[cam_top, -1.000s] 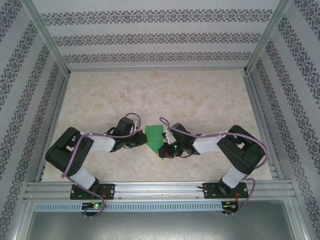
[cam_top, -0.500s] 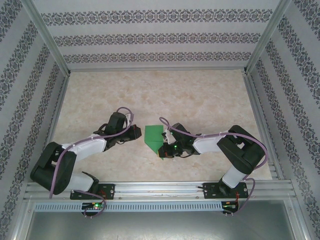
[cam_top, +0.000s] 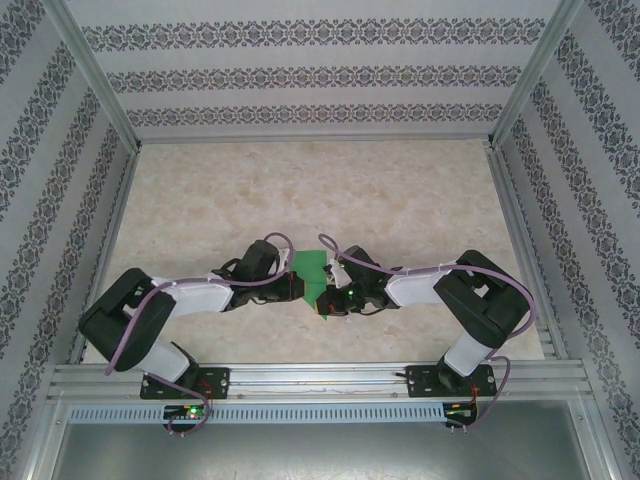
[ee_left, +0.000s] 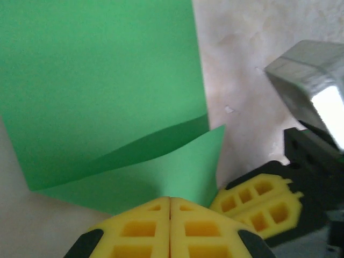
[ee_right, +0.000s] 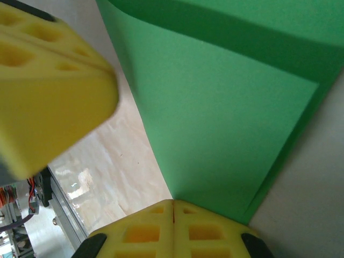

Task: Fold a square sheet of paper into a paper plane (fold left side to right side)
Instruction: Fold the triangle at the center of the table.

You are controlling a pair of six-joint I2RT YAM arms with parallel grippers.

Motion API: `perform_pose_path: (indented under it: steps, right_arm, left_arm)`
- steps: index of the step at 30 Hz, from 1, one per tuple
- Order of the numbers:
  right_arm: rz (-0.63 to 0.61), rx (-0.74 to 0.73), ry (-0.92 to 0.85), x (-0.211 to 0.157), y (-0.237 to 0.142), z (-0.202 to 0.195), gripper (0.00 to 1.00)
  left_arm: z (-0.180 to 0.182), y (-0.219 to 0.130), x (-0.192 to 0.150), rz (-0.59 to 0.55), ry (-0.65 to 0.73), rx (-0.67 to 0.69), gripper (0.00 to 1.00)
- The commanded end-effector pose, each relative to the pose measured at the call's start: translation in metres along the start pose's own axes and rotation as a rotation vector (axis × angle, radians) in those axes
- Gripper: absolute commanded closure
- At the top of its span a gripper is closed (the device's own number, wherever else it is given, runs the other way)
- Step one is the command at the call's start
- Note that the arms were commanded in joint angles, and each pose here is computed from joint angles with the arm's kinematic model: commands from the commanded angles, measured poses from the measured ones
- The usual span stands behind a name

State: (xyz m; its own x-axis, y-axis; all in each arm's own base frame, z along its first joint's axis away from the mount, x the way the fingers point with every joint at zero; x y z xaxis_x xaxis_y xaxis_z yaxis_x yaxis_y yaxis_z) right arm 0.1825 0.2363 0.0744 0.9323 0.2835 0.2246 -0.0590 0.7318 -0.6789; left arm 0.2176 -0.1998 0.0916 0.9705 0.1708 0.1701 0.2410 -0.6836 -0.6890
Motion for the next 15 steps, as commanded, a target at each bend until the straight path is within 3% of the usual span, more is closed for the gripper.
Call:
perform_pose_path:
  steps: [1,15]
  right_arm:
    - [0.119,-0.178,0.099,-0.032,0.008,-0.032,1.00]
    - [0.098,-0.127,0.075,-0.019,0.004,-0.018,1.00]
  left_arm:
    - [-0.012,0.006,0.009,-0.029,0.015,-0.046,0.93]
    - [0.020,0.015,0.000,-0.007,-0.084,0.180,0.97]
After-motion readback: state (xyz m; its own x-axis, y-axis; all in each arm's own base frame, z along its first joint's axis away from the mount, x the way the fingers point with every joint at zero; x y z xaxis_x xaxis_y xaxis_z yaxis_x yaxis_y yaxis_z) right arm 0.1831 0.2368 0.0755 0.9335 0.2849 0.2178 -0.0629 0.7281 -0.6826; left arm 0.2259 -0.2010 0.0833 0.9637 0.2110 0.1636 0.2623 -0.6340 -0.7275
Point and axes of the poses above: each hand's point on the last joint's axis, 136 mm out from that joint toward the fingers, its own y axis out along the fingers, its own z axis along the line the jaws close on, x = y × z, the point moved 9 cm from there along -y, back along the fingers, and after that the axes turned 10 degrees about -y, right-handed, at the moved point
